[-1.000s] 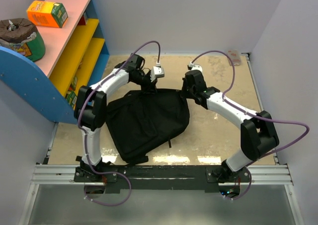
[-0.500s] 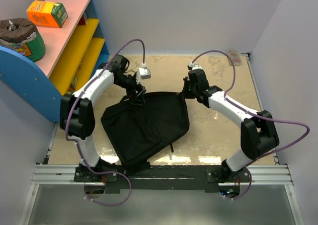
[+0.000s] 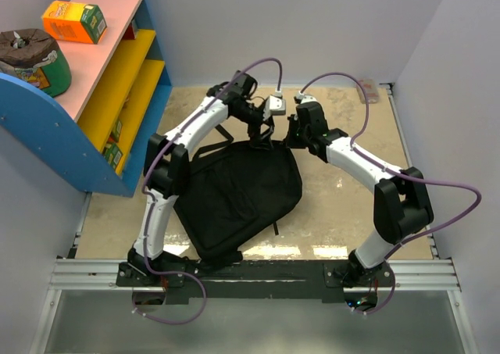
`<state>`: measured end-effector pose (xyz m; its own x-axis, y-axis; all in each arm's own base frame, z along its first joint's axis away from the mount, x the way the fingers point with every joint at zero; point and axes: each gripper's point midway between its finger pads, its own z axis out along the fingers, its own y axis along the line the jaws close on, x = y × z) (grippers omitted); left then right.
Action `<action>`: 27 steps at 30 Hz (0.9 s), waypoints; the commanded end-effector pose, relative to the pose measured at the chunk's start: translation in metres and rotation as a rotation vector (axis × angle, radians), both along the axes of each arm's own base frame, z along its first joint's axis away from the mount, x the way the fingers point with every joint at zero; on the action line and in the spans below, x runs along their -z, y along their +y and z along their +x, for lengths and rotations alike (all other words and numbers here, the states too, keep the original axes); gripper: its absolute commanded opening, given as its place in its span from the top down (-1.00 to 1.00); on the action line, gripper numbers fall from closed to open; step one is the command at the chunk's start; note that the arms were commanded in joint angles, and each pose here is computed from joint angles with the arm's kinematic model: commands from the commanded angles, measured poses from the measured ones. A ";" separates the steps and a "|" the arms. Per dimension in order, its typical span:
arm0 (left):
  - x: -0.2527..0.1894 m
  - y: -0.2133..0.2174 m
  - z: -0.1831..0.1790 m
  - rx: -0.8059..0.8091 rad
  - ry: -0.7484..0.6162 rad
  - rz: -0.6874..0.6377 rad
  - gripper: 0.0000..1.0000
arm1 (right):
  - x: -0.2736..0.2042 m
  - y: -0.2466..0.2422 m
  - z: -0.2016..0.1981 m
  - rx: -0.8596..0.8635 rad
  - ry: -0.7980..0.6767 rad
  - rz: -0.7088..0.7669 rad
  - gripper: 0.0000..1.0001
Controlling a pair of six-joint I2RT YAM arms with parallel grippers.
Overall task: Pack the student bag
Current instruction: Zip the student bag at the center of the board.
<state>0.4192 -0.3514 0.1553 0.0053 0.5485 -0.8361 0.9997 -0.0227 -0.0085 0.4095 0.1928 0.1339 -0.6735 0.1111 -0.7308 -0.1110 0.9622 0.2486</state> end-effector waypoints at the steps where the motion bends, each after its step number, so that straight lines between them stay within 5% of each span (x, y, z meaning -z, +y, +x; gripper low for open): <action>1: 0.008 -0.008 0.008 0.036 -0.058 0.010 -1.00 | -0.044 0.002 0.018 -0.002 -0.127 0.026 1.00; 4: 0.015 -0.009 0.019 -0.005 -0.073 0.024 -0.96 | -0.045 0.006 0.018 -0.017 -0.129 0.045 1.00; 7: 0.019 -0.010 0.025 -0.032 -0.080 0.026 -0.54 | -0.044 0.009 0.017 -0.025 -0.129 0.055 1.00; 8: 0.021 -0.010 0.025 -0.035 -0.077 0.028 -0.24 | -0.044 0.010 0.018 -0.027 -0.129 0.054 1.00; 19: 0.043 -0.008 0.015 -0.010 -0.041 0.062 0.51 | -0.033 0.010 0.016 -0.037 -0.115 0.042 1.00; 23: 0.051 0.002 0.023 -0.069 -0.041 0.107 0.99 | -0.036 -0.001 0.019 -0.003 -0.126 -0.007 1.00; 27: 0.050 0.020 0.043 -0.189 -0.065 0.140 1.00 | -0.037 -0.014 0.017 0.030 -0.134 -0.050 1.00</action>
<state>0.4319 -0.3564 0.1074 -0.0229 0.6054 -0.7956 0.9997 0.0193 -0.0140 0.4080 0.1904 0.1319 -0.6756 0.0771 -0.7332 -0.1291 0.9668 0.2205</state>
